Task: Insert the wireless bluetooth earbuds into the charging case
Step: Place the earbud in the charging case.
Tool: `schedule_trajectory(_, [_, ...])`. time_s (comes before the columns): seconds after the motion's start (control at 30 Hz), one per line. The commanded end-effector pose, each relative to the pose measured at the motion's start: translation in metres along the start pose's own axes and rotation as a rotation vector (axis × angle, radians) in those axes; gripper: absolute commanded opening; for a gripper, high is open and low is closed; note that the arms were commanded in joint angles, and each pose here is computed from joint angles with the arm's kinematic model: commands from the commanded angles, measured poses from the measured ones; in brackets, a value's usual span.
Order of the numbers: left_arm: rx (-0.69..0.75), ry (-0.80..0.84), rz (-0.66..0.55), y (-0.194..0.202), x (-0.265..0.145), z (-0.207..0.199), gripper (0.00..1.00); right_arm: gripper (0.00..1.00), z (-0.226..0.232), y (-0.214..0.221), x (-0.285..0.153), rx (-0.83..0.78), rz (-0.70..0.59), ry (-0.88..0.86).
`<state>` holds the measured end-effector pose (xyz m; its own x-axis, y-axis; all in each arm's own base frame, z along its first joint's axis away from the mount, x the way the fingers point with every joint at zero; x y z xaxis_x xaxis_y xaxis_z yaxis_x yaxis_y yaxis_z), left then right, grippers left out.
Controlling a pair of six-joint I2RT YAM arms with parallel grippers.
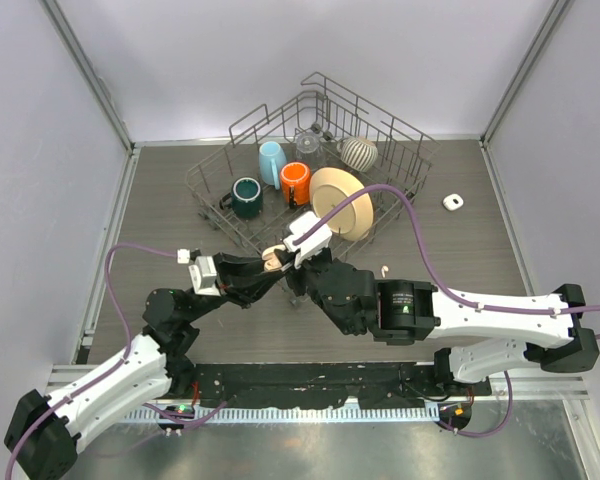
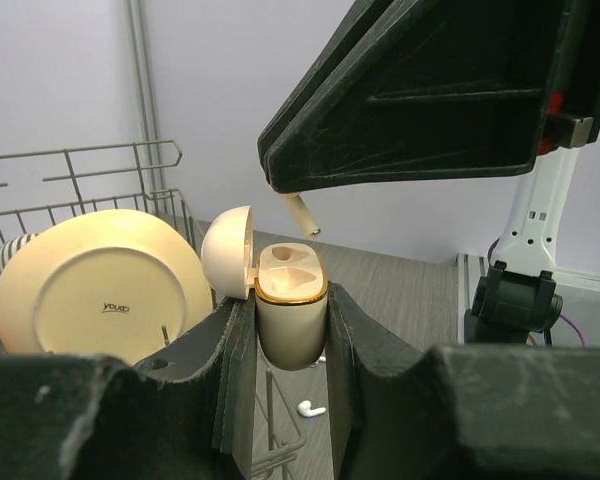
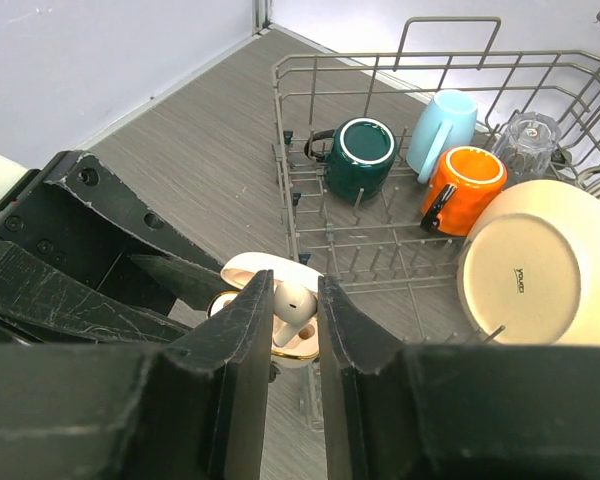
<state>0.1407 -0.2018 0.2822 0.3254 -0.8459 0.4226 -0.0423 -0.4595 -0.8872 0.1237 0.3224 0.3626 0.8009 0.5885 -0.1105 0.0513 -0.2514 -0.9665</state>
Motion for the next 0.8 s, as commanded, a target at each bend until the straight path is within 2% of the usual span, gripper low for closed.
schedule_trajectory(0.0, [0.038, 0.051, -0.086, -0.026, 0.006, -0.011, 0.0, 0.01, -0.004, -0.01, -0.001, 0.02, -0.029, 0.028])
schedule_trajectory(0.77, [0.043, 0.08, -0.102, -0.031, 0.004, -0.017, 0.0, 0.01, -0.009, 0.006, 0.002, -0.049, 0.013, 0.1])
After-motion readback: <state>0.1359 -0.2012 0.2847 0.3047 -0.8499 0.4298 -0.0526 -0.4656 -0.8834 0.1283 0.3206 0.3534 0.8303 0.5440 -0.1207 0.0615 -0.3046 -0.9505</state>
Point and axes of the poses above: each gripper's point midway between its finger pads, its own x axis out along the fingers, its own z axis along the line the jaws close on, y = z × x, the point moved 5 cm from there along -x, back along the fingers, and after that the axes turned 11 degrees about -x, right-handed, at the moved point
